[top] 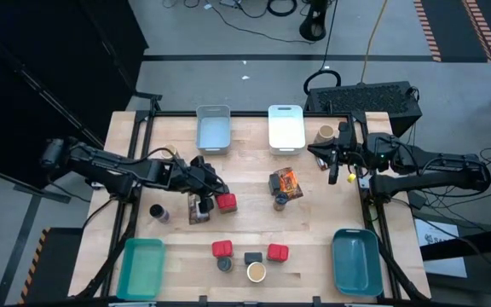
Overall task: Sort spices by type
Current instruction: Put the black spice can into the gray bin
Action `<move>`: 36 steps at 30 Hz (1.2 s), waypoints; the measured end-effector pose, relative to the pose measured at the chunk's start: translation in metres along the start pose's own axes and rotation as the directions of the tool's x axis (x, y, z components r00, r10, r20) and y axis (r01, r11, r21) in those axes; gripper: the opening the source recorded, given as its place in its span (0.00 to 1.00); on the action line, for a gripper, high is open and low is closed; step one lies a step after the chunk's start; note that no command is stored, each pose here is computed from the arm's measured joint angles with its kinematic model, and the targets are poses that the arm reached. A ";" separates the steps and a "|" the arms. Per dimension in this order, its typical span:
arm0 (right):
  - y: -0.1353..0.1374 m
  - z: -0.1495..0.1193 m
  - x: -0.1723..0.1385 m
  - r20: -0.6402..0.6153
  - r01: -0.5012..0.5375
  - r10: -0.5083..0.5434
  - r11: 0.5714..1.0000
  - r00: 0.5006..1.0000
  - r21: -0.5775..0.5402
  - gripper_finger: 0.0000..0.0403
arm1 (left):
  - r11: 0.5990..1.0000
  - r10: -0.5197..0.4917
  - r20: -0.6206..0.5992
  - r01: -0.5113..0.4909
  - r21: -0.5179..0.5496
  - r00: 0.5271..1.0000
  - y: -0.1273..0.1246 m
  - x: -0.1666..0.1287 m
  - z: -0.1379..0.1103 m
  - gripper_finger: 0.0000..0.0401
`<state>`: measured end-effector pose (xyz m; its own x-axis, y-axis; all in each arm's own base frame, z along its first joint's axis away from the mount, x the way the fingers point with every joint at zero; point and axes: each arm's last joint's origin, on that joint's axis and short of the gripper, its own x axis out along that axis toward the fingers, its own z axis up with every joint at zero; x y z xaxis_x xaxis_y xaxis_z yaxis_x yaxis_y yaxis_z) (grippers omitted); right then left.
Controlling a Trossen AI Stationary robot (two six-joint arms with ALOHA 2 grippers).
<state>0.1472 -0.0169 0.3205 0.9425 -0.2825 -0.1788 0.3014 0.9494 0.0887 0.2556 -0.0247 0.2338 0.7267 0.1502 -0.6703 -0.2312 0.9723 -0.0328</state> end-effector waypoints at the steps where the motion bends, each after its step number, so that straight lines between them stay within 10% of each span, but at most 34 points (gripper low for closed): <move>1: 0.000 0.000 0.000 0.000 0.000 0.000 1.000 1.000 -0.005 0.04 | 1.000 0.000 0.002 0.000 0.008 1.000 0.000 0.000 0.000 0.01; 36: 0.000 0.000 0.000 0.000 0.000 0.000 1.000 1.000 -0.012 0.04 | 0.999 0.051 -0.088 -0.050 0.013 0.995 -0.001 0.018 -0.011 0.43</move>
<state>0.1472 -0.0169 0.3204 0.9424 -0.2827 -0.1788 0.2999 0.9508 0.0772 0.2618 -0.0246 0.2141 0.6540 0.1828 -0.7341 -0.2585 0.9660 0.0102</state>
